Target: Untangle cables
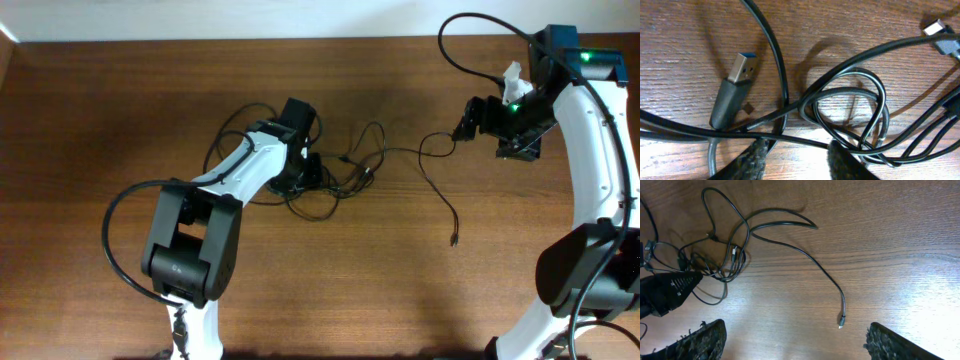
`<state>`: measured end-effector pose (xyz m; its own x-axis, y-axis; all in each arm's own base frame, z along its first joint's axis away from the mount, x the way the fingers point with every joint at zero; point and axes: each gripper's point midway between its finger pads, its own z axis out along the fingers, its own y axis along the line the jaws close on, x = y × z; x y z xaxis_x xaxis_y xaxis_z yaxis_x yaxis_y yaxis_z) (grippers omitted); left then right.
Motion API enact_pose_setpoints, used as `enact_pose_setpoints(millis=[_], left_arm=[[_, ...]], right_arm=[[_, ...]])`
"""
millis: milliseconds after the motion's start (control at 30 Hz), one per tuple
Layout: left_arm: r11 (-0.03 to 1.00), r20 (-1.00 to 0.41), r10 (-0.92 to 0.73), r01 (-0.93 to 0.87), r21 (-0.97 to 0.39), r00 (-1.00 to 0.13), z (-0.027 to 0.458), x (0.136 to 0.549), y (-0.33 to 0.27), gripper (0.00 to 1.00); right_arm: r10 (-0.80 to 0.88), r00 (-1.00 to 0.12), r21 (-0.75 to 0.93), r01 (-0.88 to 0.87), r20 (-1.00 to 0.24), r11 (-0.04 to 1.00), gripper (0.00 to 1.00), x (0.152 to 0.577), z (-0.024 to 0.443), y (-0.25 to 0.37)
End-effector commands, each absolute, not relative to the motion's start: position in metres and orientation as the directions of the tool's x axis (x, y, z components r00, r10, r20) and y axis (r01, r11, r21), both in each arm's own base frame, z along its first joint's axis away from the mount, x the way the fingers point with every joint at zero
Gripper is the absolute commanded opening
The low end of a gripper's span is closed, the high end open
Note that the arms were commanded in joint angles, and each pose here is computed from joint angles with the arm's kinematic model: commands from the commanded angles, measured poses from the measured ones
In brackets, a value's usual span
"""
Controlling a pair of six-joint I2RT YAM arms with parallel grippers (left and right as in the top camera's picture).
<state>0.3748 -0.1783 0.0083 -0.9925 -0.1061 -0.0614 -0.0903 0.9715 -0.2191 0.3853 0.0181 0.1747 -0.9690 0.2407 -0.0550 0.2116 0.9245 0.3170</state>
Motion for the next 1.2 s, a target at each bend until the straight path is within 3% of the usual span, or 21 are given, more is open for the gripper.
enact_pose_setpoints(millis=[0,167,233,300,333,400,467,533,600,733,833,933,1100,1167], left_arm=[[0.979,-0.029,-0.081,-0.074,-0.189,-0.996,-0.005,0.358,-0.183,0.37],[0.989,-0.049,-0.037,-0.029,-0.148,-0.998,-0.011,0.35,-0.191,0.38],[0.988,-0.051,0.004,0.012,-0.152,-0.999,-0.011,0.349,-0.192,0.33],[0.978,-0.06,0.125,0.133,-0.161,-0.99,-0.007,0.349,-0.194,0.33],[0.956,-0.074,0.243,0.251,-0.149,-0.967,-0.004,0.351,-0.192,0.41],[0.91,-0.077,0.389,0.396,-0.124,-0.918,-0.004,0.35,-0.183,0.47],[0.847,-0.046,0.517,0.519,-0.118,-0.855,-0.004,0.339,-0.177,0.46],[0.822,-0.021,0.559,0.557,-0.12,-0.829,-0.004,0.332,-0.174,0.35],[0.818,-0.015,0.564,0.561,-0.122,-0.826,-0.004,0.331,-0.174,0.03],[0.842,-0.038,0.525,0.526,-0.119,-0.85,0.002,0.339,-0.176,0.0],[0.886,-0.22,0.413,0.446,-0.127,-0.884,0.067,0.385,-0.19,0.0],[0.854,-0.45,0.35,0.477,-0.207,-0.822,0.188,0.415,-0.205,0.0],[0.832,-0.598,0.307,0.513,-0.209,-0.74,0.315,0.396,-0.199,0.0],[0.837,-0.661,0.26,0.505,-0.208,-0.704,0.353,0.388,-0.195,0.0]], right_arm=[[0.239,-0.969,0.309,0.21,-0.059,0.927,0.91,0.383,0.177,0.019],[0.239,-0.969,0.309,0.21,-0.059,0.927,0.91,0.383,0.177,0.019],[0.239,-0.969,0.309,0.21,-0.058,0.928,0.91,0.383,0.177,0.019],[0.239,-0.969,0.309,0.21,-0.058,0.928,0.91,0.383,0.177,0.019],[0.239,-0.969,0.309,0.21,-0.058,0.928,0.9,0.383,0.177,0.019],[0.239,-0.969,0.309,0.21,-0.059,0.928,0.91,0.383,0.177,0.019],[0.239,-0.969,0.309,0.21,-0.059,0.928,0.91,0.383,0.177,0.019],[0.239,-0.969,0.309,0.21,-0.059,0.928,0.91,0.383,0.177,0.019],[0.239,-0.969,0.31,0.209,-0.062,0.928,0.91,0.384,0.177,0.019],[0.239,-0.969,0.31,0.209,-0.063,0.928,0.91,0.384,0.177,0.019],[0.228,-0.972,0.317,0.197,-0.062,0.928,0.9,0.384,0.177,0.025],[0.174,-0.983,0.317,0.146,-0.062,0.937,0.9,0.382,0.177,0.046],[0.114,-0.99,0.326,0.08,-0.086,0.942,0.91,0.385,0.179,0.084],[0.094,-0.99,0.429,0.041,-0.103,0.902,0.91,0.389,0.187,0.114]])
